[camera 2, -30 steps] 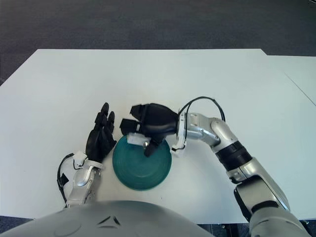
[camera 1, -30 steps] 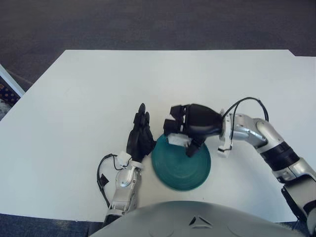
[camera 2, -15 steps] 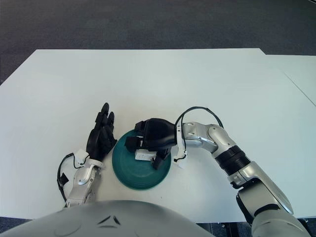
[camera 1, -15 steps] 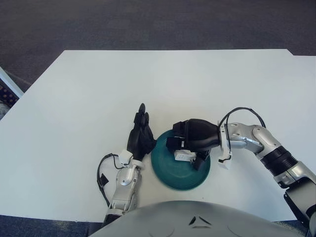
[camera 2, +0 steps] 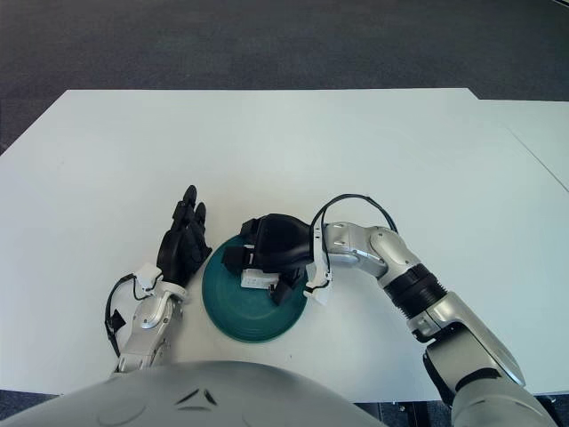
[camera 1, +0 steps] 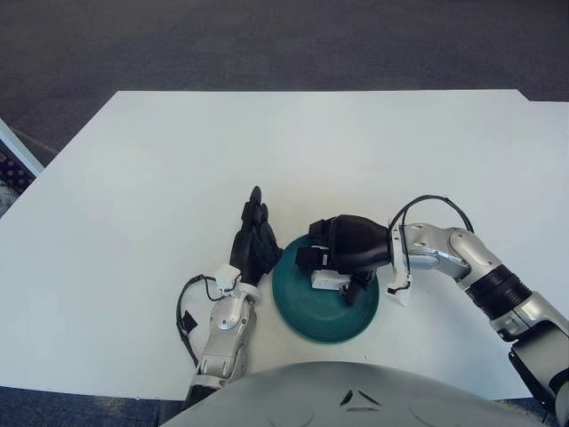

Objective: Put the charger into the plate.

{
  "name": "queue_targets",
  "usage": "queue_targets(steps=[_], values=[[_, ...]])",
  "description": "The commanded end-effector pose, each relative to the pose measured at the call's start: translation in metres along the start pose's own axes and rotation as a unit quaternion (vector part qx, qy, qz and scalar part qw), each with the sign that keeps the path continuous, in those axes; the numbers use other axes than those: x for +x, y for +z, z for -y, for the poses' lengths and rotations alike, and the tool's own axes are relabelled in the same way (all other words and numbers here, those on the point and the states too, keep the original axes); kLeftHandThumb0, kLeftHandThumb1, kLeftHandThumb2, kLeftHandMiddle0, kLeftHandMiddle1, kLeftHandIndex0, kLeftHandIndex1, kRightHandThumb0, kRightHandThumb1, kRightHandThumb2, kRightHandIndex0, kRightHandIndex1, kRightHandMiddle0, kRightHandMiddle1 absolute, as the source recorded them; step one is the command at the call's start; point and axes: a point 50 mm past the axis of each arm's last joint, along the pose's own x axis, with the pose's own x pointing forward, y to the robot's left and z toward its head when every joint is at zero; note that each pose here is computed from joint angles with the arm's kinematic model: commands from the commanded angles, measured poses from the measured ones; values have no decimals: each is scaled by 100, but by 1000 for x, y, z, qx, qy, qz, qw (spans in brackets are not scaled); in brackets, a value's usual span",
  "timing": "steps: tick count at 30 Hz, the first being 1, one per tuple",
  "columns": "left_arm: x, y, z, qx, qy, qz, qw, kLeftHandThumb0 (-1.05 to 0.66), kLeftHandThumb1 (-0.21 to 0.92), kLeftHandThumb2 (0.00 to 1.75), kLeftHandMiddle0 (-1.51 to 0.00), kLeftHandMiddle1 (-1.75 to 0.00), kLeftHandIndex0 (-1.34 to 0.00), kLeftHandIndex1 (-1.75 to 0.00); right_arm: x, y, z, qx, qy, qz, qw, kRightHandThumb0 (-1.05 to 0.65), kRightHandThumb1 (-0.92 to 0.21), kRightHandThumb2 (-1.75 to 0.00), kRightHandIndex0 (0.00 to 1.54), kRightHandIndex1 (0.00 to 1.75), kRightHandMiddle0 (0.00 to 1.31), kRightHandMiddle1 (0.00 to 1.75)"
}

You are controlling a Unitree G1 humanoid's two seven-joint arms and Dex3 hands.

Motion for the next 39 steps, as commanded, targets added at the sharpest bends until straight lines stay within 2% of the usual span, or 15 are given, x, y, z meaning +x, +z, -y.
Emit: queue_targets(steps=[1,13,16,17,18,19,20,21,22,23,24,26,29,39], values=[[-4,-7,8,-28,10,-21,999,-105,92,93,0,0,0,-1,0,6,-29,24,69,-3,997,-39,-67,-86,87,175,35,175],[-3,-6,9,-34,20,-15,999,-103,92,89,0,0,0,-1,3,7,-34,21,61,-3,998,-38,-71,-81,83,175,33,175],[-3,-4,7,-29,23,-12,999,-103,92,89,0,0,0,0,3,16,-29,18,57,5,998,-38,-74,-76,81,175,31,175],[-3,-3,6,-27,25,-10,999,-103,92,89,0,0,0,0,3,20,-27,17,58,8,998,-52,-81,-82,58,174,26,172],[-1,-2,-3,-22,31,-5,999,-103,92,89,0,0,0,0,2,25,-25,18,66,13,998,-61,-85,-86,44,175,23,171],[1,-1,-9,-19,36,-1,999,-103,92,89,0,0,0,0,1,29,-23,19,73,16,997,-67,-86,-88,35,154,19,153],[5,-1,-21,-13,42,3,999,-103,92,89,0,0,0,0,0,33,-20,21,82,18,996,-77,-88,-93,23,120,12,124],[9,-1,-28,-10,47,6,999,-104,92,89,0,0,0,0,-2,35,-18,22,89,20,996,-85,-90,-96,16,80,8,87],[16,-3,-42,-2,53,7,999,-104,92,89,0,0,0,0,-6,38,-15,26,94,21,995,-88,-90,-98,14,65,6,73],[21,-4,-52,3,58,9,998,-104,92,89,0,0,-1,0,-8,39,-13,29,98,21,995,-93,-91,-101,10,43,4,48],[25,-6,-62,12,63,10,998,-104,92,89,0,0,-1,0,-11,39,-11,34,95,18,995,-97,-91,-103,7,28,2,31],[27,-8,-68,26,62,17,998,-105,92,90,0,0,0,0,-14,37,-8,40,85,12,996,-101,-92,-105,3,14,1,16],[25,-11,-61,36,52,30,998,-105,92,91,0,0,0,0,-15,35,-5,42,70,8,997,-104,-92,-104,1,5,0,5],[16,-13,-48,53,30,38,997,-105,92,100,0,0,0,0,-13,26,-11,16,59,21,998,-105,-92,-99,0,0,0,0]])
